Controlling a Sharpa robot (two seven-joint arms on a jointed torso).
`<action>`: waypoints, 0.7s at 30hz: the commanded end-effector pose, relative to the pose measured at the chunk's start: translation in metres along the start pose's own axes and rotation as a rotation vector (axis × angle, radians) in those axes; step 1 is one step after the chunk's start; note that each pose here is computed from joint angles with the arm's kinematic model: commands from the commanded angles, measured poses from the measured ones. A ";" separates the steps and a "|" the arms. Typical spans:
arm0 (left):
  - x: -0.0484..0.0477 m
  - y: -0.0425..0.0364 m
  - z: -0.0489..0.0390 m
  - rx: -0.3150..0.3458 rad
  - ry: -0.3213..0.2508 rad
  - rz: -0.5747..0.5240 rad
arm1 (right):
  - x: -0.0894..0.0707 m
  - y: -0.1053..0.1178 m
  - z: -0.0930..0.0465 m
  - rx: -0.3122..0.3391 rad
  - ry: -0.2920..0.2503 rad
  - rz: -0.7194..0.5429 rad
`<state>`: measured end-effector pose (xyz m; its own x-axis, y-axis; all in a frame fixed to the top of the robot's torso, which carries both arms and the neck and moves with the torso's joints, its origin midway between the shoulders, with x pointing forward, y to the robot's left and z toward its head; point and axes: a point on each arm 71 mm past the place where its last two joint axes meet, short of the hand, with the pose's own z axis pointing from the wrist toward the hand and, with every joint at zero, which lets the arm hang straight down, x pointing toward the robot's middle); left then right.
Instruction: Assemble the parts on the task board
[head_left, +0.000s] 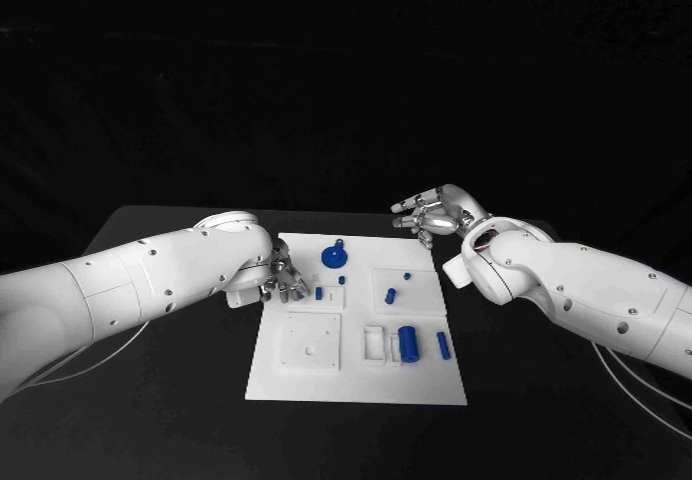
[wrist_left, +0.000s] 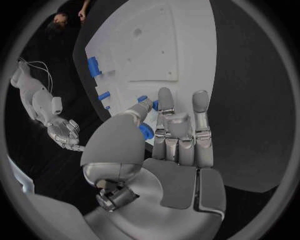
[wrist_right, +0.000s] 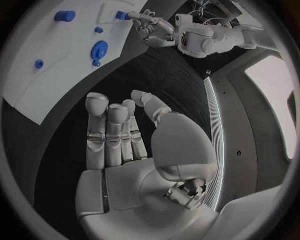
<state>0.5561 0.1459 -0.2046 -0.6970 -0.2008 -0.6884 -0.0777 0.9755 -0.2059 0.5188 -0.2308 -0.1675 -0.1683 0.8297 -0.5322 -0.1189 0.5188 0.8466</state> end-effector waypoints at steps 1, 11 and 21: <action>-0.0004 -0.0009 0.0001 0.009 -0.007 -0.007 | 0.002 0.000 0.000 -0.006 0.015 -0.002; -0.0012 0.0001 0.0003 0.008 -0.010 -0.009 | 0.001 0.000 0.000 -0.005 0.015 -0.002; -0.0015 0.0021 0.0003 0.003 -0.008 -0.009 | 0.001 0.000 0.000 -0.004 0.015 -0.002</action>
<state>0.5572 0.1492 -0.2044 -0.6922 -0.2069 -0.6914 -0.0853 0.9748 -0.2063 0.5189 -0.2312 -0.1682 -0.1693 0.8294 -0.5324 -0.1170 0.5195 0.8464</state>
